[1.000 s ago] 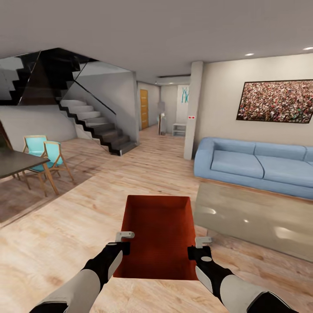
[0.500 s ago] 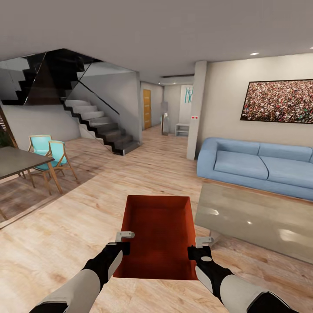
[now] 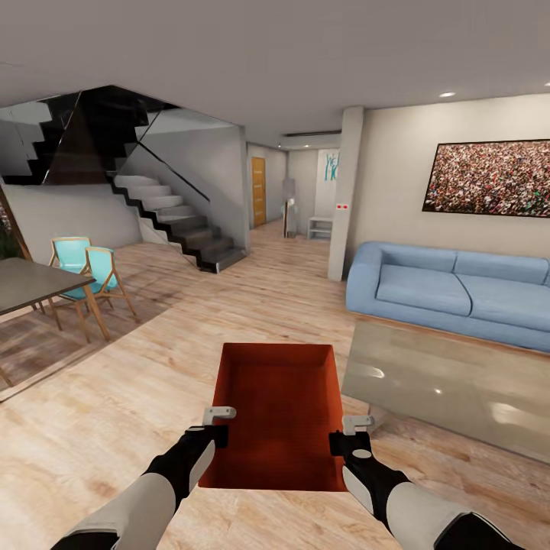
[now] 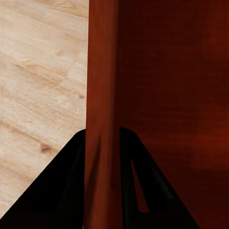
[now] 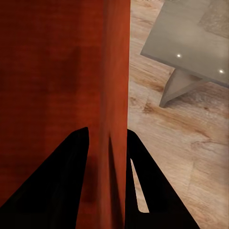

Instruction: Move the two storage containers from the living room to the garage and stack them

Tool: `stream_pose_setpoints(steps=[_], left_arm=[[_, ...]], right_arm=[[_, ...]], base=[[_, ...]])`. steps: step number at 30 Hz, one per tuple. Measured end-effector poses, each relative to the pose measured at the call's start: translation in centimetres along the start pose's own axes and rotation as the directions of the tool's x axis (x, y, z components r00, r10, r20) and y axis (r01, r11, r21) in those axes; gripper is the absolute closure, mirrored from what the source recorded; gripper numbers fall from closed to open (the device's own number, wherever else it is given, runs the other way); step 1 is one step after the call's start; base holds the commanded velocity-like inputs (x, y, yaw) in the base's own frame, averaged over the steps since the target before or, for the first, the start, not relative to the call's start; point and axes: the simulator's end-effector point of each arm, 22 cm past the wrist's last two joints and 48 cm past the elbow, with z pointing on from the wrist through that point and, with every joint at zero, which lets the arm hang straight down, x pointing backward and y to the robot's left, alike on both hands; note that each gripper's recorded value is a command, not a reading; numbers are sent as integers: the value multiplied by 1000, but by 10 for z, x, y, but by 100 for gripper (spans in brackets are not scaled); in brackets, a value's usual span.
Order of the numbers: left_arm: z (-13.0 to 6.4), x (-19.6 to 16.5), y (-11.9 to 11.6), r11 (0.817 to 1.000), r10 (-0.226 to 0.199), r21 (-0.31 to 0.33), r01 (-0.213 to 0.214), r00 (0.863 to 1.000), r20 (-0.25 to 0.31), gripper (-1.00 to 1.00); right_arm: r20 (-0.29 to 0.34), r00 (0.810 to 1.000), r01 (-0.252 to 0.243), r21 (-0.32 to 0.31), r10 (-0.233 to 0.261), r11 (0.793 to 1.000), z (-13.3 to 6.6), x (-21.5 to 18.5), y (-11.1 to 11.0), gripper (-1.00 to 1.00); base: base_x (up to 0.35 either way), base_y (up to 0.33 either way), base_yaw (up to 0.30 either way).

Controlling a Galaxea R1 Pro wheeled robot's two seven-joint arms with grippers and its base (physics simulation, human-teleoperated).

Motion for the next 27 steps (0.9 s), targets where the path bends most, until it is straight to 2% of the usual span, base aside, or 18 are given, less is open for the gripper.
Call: stream_pose_setpoints(steps=[27], left_arm=[[-3,-4,0,1000,0,0,0,1000,9,100]], right_arm=[[9,1000,-2,1,2,1000,-2,-4,-1,100]], base=[[0,0,0]])
